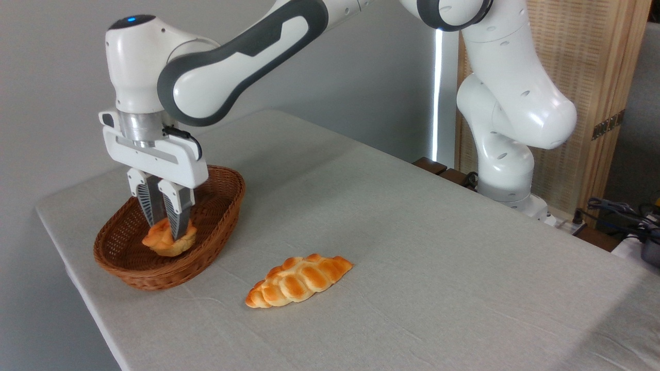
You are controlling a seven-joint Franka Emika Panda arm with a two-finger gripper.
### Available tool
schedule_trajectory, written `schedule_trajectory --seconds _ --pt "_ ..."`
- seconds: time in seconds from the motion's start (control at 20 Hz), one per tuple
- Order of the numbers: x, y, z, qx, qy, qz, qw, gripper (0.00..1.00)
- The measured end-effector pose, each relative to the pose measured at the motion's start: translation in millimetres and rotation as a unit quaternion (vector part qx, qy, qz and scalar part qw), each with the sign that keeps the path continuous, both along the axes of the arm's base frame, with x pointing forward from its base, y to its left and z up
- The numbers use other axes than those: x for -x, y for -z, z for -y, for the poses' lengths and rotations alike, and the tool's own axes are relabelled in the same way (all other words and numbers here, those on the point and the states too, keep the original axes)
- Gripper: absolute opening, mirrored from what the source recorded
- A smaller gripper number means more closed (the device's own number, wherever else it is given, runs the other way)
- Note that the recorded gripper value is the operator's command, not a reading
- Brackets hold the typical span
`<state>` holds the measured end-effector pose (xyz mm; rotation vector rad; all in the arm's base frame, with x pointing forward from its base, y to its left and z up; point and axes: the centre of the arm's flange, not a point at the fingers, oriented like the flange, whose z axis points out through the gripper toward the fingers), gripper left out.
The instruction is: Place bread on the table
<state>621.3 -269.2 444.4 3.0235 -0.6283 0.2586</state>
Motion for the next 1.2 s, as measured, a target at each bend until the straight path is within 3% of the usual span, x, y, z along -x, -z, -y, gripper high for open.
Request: schedule_trajectory --seconds 0.35,0.55,0.7,0.85,1.05,1.1,1.15,1.2 --pt "1 -49 -12 0.009 -0.027 0.035 0.999 0.45" --pt "15 -75 -38 -0.025 -0.027 0.008 0.9993 0.45" --pt "27 -84 -63 -0.057 0.008 -0.023 0.9981 0.45" --pt "40 -74 -88 -0.081 0.056 -0.05 0.9939 0.45" --pt "69 -40 -104 -0.085 0.126 -0.096 0.9838 0.49" --pt "76 -33 -109 -0.082 0.139 -0.106 0.9812 0.57" --pt "83 -27 -115 -0.076 0.151 -0.115 0.9788 0.83" --pt "88 -22 -119 -0.072 0.161 -0.123 0.9767 1.0"
